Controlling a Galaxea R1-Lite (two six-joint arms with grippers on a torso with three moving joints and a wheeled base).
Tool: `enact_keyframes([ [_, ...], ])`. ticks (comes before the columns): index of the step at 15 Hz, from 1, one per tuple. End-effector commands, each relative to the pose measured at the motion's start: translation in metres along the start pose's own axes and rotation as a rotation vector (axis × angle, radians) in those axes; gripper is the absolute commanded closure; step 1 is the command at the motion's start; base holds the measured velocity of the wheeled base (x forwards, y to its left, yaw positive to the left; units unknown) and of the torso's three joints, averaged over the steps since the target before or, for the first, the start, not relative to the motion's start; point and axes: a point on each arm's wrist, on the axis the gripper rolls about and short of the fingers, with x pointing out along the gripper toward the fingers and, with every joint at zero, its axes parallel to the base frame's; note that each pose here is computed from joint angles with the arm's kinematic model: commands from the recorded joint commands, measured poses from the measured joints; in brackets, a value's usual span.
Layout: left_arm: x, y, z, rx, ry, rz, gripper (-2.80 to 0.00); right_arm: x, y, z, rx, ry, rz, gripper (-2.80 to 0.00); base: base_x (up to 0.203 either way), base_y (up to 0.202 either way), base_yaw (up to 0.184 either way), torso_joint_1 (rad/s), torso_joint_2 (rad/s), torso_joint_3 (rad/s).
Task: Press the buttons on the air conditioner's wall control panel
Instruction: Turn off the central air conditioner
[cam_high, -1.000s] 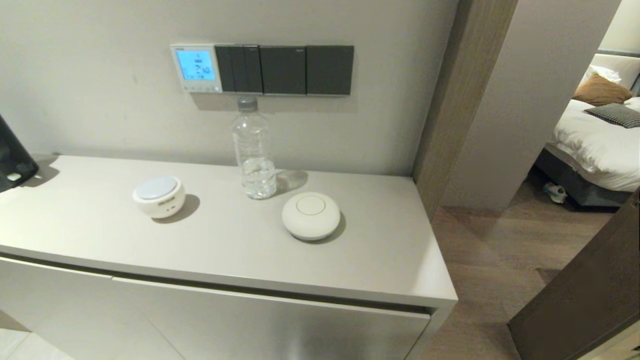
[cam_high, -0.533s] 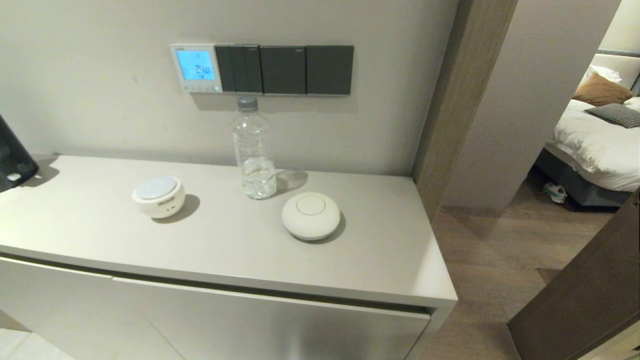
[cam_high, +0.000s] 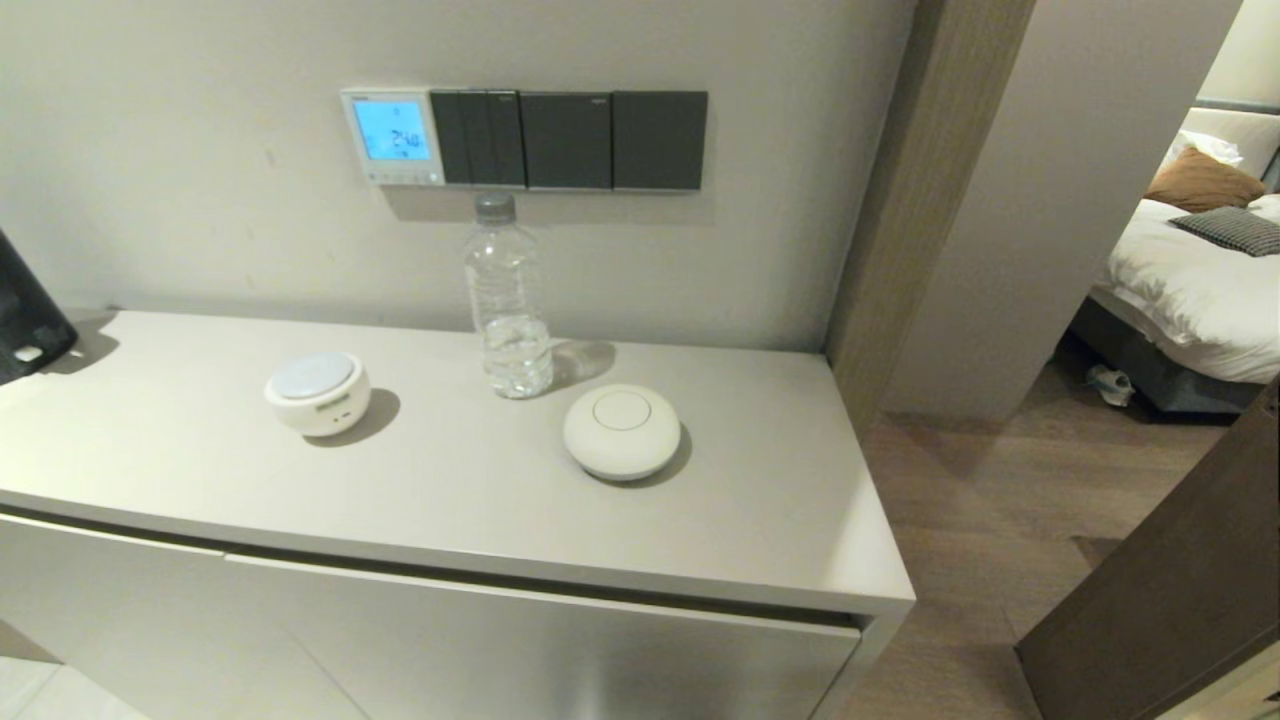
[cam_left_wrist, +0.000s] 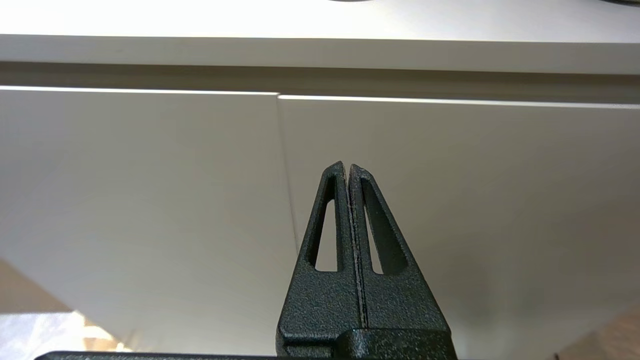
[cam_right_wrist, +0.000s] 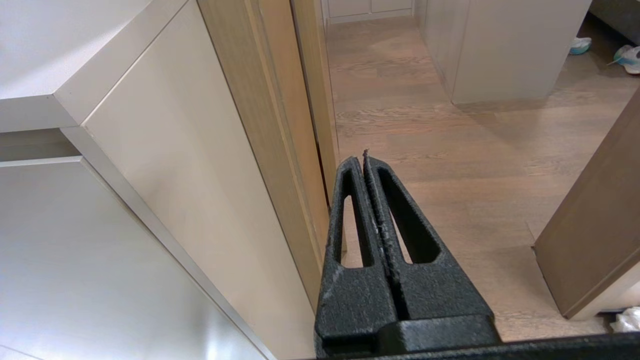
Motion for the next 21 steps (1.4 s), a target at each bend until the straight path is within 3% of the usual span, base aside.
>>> enact_keyframes([
  [1,0.000,0.001,0.000,0.002,0.002,0.053,0.00,0.000,0.000,-0.001,0.000,0.003,0.000,0.00,0.000,0.000,0.000,0.000,0.00,0.000],
  [4,0.006,0.002,-0.014,0.005,0.010,0.069,0.00,0.000,0.000,-0.001,0.000,0.003,0.000,0.00,0.000,0.000,0.000,0.000,0.00,0.000],
  [21,0.007,0.001,-0.014,-0.026,0.003,0.066,0.00,0.000,0.000,-0.001,0.000,0.003,0.000,0.00,0.000,0.000,0.000,0.000,0.00,0.000],
])
